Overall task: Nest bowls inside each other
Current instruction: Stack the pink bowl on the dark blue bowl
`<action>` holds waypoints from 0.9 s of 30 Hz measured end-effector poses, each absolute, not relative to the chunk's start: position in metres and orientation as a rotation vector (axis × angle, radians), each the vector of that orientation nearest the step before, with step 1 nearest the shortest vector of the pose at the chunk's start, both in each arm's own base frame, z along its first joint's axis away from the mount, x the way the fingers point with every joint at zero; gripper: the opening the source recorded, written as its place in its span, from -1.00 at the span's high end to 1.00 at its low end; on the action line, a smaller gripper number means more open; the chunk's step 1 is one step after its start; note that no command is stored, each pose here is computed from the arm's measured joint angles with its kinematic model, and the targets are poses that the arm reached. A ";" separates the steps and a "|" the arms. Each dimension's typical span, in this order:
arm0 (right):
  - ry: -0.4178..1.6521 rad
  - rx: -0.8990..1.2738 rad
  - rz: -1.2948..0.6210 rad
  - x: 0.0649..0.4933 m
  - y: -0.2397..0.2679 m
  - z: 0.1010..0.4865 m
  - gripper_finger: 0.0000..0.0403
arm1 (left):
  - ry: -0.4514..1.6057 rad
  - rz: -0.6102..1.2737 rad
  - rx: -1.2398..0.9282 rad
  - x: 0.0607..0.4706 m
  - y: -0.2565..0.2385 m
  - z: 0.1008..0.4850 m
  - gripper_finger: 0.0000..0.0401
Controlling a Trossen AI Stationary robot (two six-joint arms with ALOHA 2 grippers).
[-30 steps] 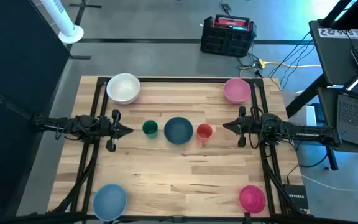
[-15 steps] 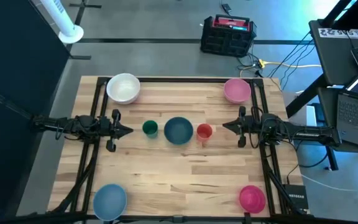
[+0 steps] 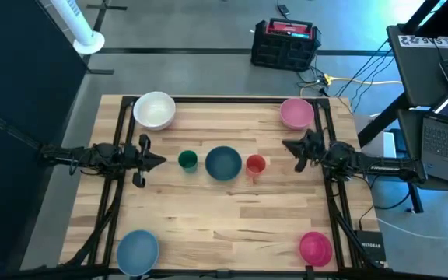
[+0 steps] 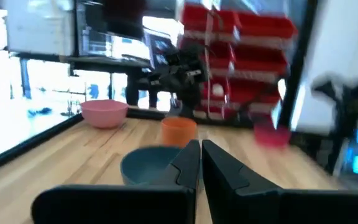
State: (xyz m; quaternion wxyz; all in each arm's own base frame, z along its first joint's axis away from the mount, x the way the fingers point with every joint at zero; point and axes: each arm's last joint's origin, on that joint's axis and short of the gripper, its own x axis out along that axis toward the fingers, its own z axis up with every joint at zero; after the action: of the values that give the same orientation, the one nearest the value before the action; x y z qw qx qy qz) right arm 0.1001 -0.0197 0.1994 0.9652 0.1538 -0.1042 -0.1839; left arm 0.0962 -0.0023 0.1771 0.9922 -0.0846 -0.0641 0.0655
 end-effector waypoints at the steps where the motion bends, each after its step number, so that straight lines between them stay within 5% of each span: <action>1: -0.270 0.330 -0.389 0.098 -0.021 0.208 1.00 | -0.148 0.149 -0.217 0.096 -0.001 0.178 1.00; 8: -0.691 0.477 -0.476 0.077 -0.025 0.268 1.00 | -0.303 0.249 -0.545 0.094 0.008 0.187 1.00; 11: -0.672 0.310 -0.540 0.071 -0.026 0.315 1.00 | -0.300 0.276 -0.627 0.094 0.011 0.185 1.00; 18: 0.121 0.020 -0.815 0.118 -0.056 0.389 1.00 | -0.272 0.323 -0.713 0.094 0.015 0.179 1.00; 23: 0.665 0.043 -0.895 0.148 -0.103 0.389 1.00 | -0.237 0.345 -0.726 0.095 0.016 0.175 1.00; 27: 0.839 0.199 -0.802 0.157 -0.139 0.374 0.88 | -0.225 0.345 -0.731 0.095 0.016 0.174 1.00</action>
State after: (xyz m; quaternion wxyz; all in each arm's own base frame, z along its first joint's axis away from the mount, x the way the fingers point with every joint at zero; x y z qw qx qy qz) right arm 0.1568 -0.1390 0.3742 0.8318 0.0940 0.3955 -0.3781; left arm 0.0948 0.0158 0.1738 0.9133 -0.3548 -0.1092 0.1676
